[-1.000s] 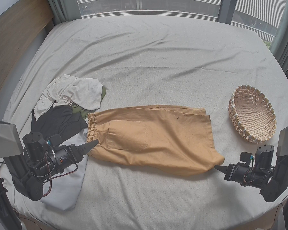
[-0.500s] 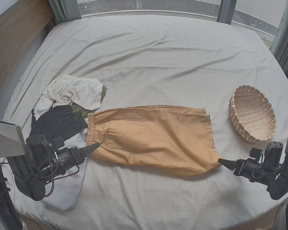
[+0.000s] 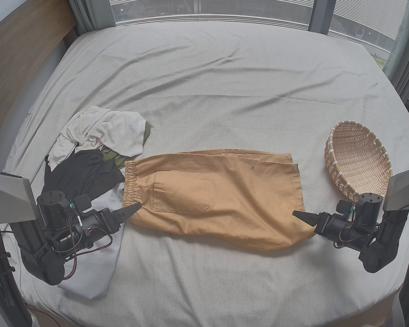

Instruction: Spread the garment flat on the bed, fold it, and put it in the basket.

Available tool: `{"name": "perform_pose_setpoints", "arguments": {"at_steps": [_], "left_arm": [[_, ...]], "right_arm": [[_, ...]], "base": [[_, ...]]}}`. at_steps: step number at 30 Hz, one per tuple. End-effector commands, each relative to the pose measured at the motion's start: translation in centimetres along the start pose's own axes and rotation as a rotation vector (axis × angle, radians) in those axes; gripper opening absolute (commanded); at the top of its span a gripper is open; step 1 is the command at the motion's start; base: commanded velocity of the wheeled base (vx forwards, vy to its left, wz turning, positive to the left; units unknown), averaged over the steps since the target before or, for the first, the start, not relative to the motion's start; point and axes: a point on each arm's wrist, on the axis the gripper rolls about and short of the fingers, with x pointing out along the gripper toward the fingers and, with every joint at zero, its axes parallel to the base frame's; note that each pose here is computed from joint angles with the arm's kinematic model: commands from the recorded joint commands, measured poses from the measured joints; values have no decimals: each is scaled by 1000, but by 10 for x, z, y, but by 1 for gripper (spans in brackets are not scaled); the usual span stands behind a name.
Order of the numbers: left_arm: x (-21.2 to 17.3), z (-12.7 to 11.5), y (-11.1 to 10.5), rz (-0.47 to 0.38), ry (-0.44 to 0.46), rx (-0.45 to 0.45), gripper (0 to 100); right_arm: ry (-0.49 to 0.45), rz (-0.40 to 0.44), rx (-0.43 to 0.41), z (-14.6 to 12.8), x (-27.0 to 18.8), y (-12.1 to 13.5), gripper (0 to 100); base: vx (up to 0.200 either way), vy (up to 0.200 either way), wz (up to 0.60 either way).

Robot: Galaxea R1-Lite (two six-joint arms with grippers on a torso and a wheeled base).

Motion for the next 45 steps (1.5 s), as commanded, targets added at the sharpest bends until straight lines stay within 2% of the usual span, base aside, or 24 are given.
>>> {"name": "perform_pose_setpoints", "arguments": {"at_steps": [1,9,10,18,29,39,45], "left_arm": [[0,1,0,-2,-6,2,100],[-1,2,-1,-4,-8,3,100],[-1,2,-1,-4,-8,1,100],[-1,2,-1,-4,-9,4,100],[1,3,-1,-8,-12,4,100],[1,1,-1,-7,-6,2,100],[2,-1,0,-7,4,1,100]], "right_arm": [[41,25,-1,-11,20,-1,100],[26,55,2,-8,28,6,100],[27,54,2,-9,28,6,0],[52,70,-1,-14,22,14,0],[13,74,-26,-3,-18,35,0],[26,-19,-52,-7,-45,19,0],[37,-43,-56,-10,-50,15,0]], "base": [[0,0,0],[0,0,0],[0,0,0],[0,0,0],[0,0,0],[0,0,0],[0,0,0]]}}
